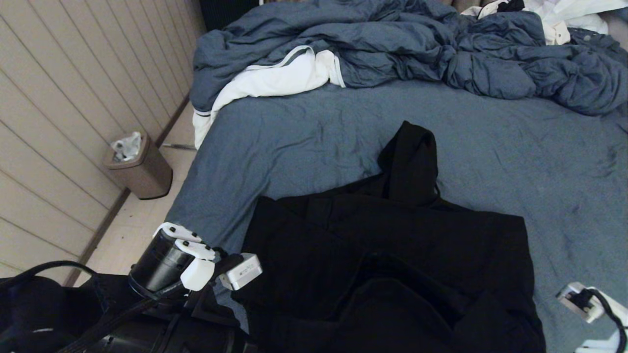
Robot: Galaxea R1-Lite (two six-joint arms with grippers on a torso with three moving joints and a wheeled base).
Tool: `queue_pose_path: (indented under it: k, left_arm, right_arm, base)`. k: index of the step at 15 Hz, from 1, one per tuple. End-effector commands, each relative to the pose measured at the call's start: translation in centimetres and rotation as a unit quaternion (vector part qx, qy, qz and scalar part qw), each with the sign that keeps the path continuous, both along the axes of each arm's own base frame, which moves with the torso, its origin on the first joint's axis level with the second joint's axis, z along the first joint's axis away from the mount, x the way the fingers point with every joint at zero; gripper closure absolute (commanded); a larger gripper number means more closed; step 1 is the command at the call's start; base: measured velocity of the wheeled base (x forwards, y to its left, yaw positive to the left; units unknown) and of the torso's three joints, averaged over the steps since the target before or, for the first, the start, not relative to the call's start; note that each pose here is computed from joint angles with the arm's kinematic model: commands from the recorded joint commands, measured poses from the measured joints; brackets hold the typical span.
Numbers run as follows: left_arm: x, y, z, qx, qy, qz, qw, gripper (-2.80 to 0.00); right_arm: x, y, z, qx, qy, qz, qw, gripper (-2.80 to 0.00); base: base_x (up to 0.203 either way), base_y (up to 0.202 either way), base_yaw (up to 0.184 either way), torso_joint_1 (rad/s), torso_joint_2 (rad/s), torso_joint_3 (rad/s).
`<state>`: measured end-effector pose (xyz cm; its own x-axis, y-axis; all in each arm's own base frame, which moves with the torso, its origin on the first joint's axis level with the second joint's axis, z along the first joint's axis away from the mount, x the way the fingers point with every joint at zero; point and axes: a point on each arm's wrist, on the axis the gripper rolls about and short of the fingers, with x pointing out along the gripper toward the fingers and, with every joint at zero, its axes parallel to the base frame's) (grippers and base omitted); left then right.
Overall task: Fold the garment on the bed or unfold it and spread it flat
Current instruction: Unfold the black sweatshirt
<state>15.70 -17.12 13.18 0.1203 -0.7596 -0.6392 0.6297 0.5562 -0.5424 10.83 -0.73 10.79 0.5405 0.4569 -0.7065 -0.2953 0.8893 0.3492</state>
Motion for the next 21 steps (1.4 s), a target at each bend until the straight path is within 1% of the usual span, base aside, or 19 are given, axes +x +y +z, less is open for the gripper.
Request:
queue_pose_path:
  k: [1,4,5,6,11,14,17,19,21]
  left_arm:
    - [-0.3,0.2,-0.4,0.002,0.005,-0.002,1.0000,0.00]
    - [-0.6,0.5,-0.6,-0.001,0.000,-0.004,1.0000,0.00]
    - [-0.8,0.6,-0.4,-0.004,-0.002,-0.003,1.0000,-2.80]
    - [-0.9,0.7,-0.2,-0.007,-0.005,-0.004,1.0000,-2.80]
    - [-0.9,0.7,0.0,-0.011,-0.011,-0.004,0.9999,-2.80]
    - [-0.8,0.7,0.2,-0.014,-0.016,-0.003,0.9998,-2.80]
    - [-0.8,0.7,0.7,-0.023,-0.025,-0.001,0.9994,-2.80]
    - [-0.5,0.6,1.1,-0.034,-0.037,0.004,0.9988,-2.80]
    - [-0.3,0.5,1.3,-0.037,-0.040,0.004,0.9985,-2.80]
  right_arm:
    - [-0.4,0.1,-0.1,0.001,-0.003,0.002,1.000,0.00]
    - [-0.5,0.1,0.0,0.000,-0.007,0.002,1.000,0.00]
    - [-0.5,0.1,0.0,-0.001,-0.007,0.000,1.000,0.00]
    - [-0.5,0.1,0.1,0.000,-0.008,-0.001,1.000,-2.80]
    - [-0.7,0.2,0.4,-0.004,-0.024,0.004,1.000,-2.80]
    - [-1.4,0.4,0.5,-0.005,-0.037,0.009,0.999,-2.80]
    - [-1.7,0.4,0.5,-0.005,-0.039,0.008,0.999,-2.80]
    - [-2.1,0.5,0.2,-0.006,-0.039,0.008,0.999,-2.80]
    - [-2.0,0.5,0.3,-0.006,-0.040,0.008,0.999,-2.80]
  base:
    - [0.000,0.000,0.000,0.000,0.00,0.000]
    - [0.000,0.000,0.000,0.000,0.00,0.000]
    - [0.000,0.000,0.000,0.000,0.00,0.000]
    - [0.000,0.000,0.000,0.000,0.00,0.000]
    - [0.000,0.000,0.000,0.000,0.00,0.000]
    - [0.000,0.000,0.000,0.000,0.00,0.000]
    - [0.000,0.000,0.000,0.000,0.00,0.000]
    - [0.000,0.000,0.000,0.000,0.00,0.000]
    - [0.000,0.000,0.000,0.000,0.00,0.000]
